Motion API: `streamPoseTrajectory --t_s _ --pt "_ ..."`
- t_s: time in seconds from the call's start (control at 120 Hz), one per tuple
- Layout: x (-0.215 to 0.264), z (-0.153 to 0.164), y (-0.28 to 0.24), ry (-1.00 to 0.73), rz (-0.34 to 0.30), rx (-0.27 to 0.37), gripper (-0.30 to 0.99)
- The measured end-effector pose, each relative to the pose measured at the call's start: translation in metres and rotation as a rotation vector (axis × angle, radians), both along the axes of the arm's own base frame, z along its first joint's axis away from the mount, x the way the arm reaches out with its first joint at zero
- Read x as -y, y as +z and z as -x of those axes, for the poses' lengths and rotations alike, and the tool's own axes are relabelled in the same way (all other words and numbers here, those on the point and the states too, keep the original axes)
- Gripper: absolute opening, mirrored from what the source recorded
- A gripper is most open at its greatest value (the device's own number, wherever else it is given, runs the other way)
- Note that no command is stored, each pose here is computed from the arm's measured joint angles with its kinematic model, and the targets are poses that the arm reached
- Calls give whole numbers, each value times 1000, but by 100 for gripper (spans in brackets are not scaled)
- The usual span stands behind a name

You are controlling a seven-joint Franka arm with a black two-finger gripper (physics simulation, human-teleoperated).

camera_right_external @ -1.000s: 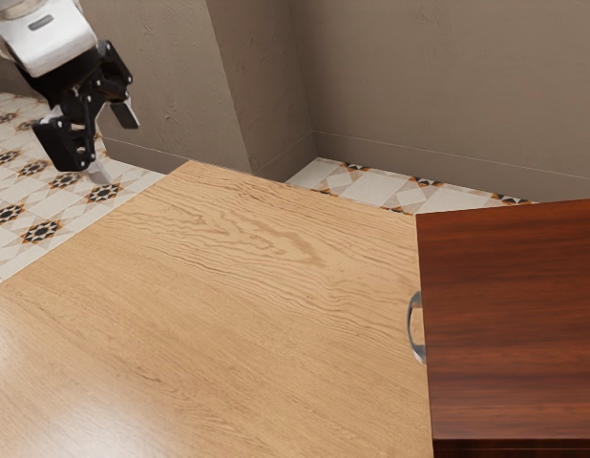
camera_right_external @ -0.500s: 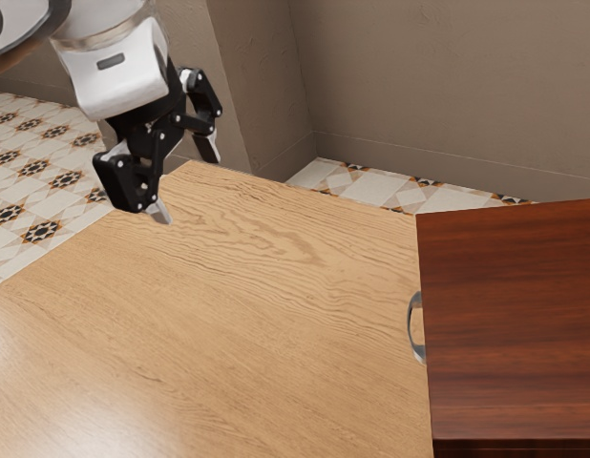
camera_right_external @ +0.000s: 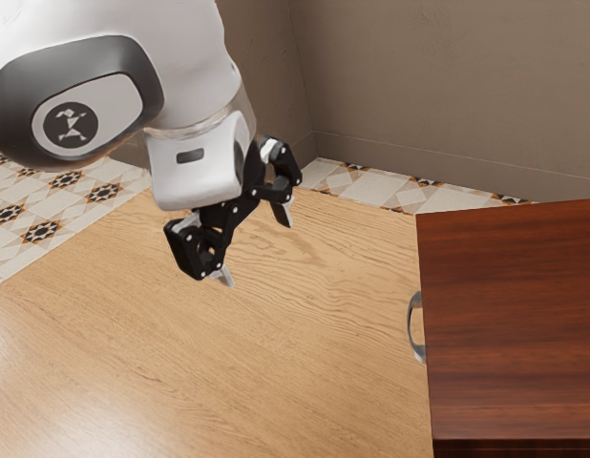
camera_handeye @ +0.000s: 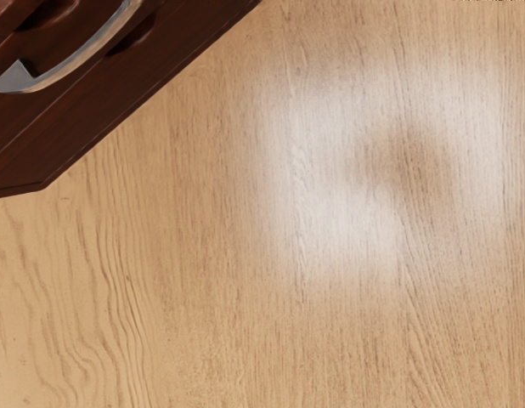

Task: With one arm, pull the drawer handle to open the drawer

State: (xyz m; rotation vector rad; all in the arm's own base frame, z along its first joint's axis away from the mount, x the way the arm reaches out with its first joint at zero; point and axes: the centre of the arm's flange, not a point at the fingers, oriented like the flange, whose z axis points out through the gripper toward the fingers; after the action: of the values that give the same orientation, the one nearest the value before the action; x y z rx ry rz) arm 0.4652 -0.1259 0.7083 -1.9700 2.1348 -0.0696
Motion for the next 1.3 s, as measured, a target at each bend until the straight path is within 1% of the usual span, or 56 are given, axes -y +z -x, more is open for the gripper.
streamPoseTrajectory --t_s 0.175,0.325,0.408,0.542,0.7,0.908,1.075,1.3 --pt "16 -8 -25 -59 5 27 69" --pt "23 -8 -35 -100 23 62 69" --pt "22 -6 -42 -122 40 73 69" --pt "23 -7 -46 -179 86 89 69" --pt "22 0 -54 -241 110 100 69" --pt "25 4 -58 -346 154 99 69" --pt "19 12 -58 -403 160 60 69" --pt "13 18 -63 -524 196 54 69"
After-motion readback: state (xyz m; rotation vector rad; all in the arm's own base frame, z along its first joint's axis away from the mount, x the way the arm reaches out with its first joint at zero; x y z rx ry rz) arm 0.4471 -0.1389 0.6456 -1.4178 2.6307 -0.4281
